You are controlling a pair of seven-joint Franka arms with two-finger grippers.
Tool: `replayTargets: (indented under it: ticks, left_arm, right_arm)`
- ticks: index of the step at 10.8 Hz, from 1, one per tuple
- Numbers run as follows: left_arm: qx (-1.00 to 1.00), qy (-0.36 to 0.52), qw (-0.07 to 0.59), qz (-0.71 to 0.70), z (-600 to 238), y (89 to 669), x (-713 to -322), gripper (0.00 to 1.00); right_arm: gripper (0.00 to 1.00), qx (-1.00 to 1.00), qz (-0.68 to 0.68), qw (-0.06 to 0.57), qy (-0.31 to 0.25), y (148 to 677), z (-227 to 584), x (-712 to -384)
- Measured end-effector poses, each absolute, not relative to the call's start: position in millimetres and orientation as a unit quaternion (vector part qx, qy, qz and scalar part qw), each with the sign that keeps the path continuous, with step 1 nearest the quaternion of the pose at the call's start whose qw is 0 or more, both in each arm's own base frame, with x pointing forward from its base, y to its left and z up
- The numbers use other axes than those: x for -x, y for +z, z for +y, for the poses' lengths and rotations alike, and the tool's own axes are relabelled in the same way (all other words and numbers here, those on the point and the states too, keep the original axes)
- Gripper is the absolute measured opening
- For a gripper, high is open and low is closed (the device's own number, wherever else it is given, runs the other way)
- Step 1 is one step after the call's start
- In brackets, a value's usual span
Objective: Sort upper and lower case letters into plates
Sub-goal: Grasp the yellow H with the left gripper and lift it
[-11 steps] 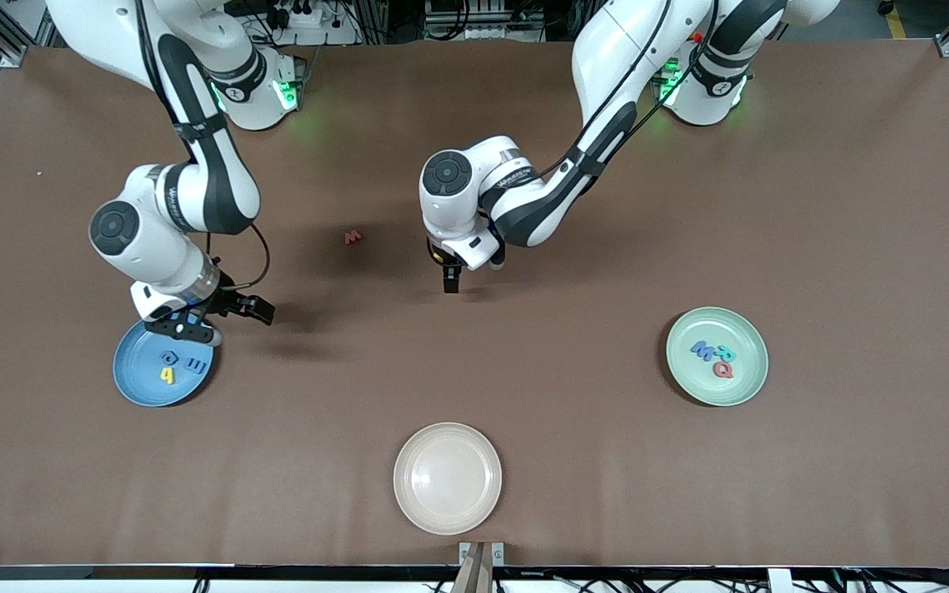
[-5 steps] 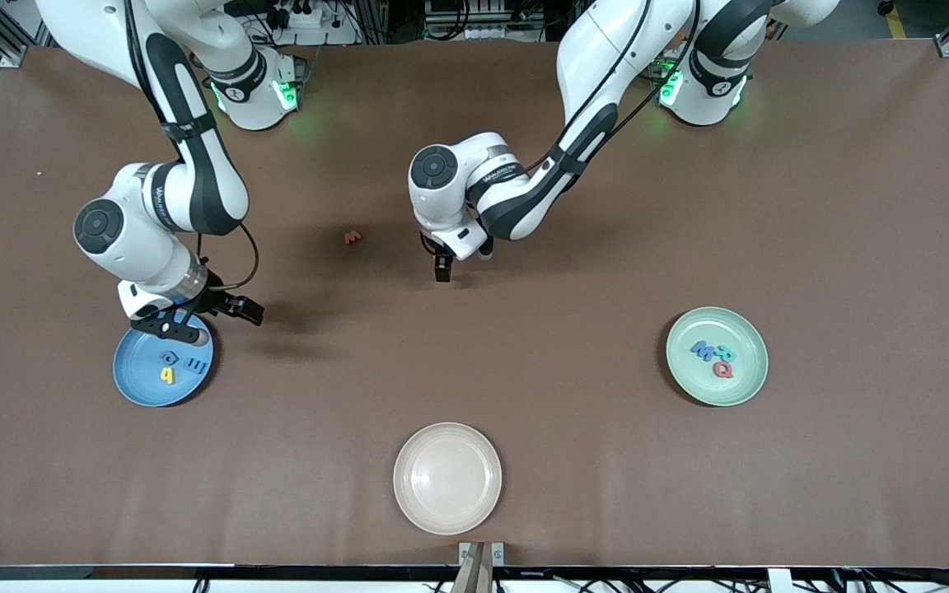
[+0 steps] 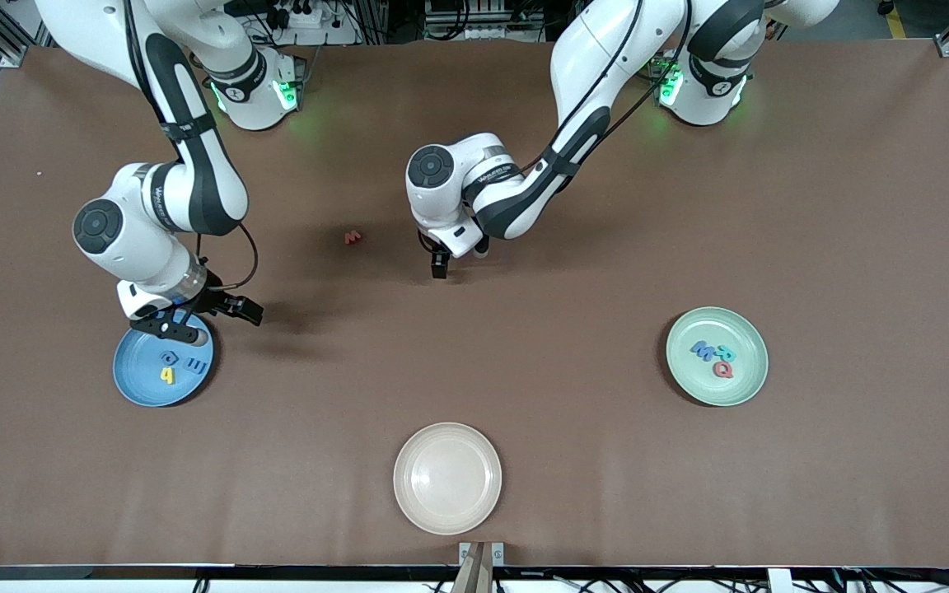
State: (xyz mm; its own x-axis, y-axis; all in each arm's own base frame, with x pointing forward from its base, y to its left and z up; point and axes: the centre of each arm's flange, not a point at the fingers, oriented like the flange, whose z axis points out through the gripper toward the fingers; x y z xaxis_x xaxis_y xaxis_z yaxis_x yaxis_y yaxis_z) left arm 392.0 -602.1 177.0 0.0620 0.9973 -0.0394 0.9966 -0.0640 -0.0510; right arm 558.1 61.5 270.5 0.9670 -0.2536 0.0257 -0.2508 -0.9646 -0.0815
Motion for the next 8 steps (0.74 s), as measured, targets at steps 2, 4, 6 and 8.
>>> replayTargets:
  ticks: [2, 4, 6, 8]
  left_arm:
    - [0.73, 0.033, 0.007, -0.682, -603.6, 170.1, -388.0, 0.88]
    - [0.73, 0.034, 0.006, -0.682, -604.1, 167.0, -387.7, 0.84]
    - [0.729, 0.034, -0.001, -0.684, -605.8, 172.2, -392.2, 0.55]
    - [0.734, 0.033, -0.004, -0.679, -606.1, 174.6, -395.0, 0.33]
  right_arm:
    - [1.0, 0.991, 0.127, 0.039, -0.018, 270.5, 61.4, -558.1]
    - [1.0, 0.991, 0.128, 0.039, -0.018, 270.4, 60.7, -558.0]
    - [1.0, 0.991, 0.13, 0.038, -0.018, 270.5, 58.0, -558.2]
    - [1.0, 0.989, 0.139, 0.039, -0.019, 271.2, 54.3, -559.3]
